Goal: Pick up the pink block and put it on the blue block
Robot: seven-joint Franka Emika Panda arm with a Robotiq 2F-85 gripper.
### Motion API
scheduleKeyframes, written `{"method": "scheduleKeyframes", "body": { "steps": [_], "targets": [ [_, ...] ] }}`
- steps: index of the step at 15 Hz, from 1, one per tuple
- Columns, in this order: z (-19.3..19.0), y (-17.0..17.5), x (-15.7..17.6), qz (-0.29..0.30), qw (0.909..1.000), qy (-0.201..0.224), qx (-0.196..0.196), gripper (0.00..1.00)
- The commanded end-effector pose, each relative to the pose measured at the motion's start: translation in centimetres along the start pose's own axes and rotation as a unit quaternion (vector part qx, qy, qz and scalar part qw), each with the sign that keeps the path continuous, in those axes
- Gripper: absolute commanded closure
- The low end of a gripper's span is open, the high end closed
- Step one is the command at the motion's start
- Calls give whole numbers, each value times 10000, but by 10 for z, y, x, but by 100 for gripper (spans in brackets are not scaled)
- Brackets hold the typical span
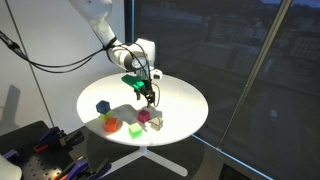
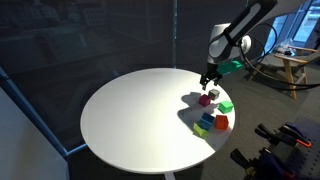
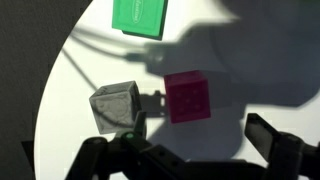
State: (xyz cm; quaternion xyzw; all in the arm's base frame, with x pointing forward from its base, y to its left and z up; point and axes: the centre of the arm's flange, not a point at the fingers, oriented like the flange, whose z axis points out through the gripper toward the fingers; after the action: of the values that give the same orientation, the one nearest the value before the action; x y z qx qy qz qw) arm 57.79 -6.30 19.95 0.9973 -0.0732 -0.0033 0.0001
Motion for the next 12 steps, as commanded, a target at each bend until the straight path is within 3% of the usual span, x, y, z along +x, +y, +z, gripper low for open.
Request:
{"method": "scheduleKeyframes", "body": {
  "steps": [1, 12],
  "targets": [
    [11, -1, -4, -25, 9999, 130, -76, 0],
    [25, -1, -4, -15, 10000, 49, -25, 0]
  ]
}}
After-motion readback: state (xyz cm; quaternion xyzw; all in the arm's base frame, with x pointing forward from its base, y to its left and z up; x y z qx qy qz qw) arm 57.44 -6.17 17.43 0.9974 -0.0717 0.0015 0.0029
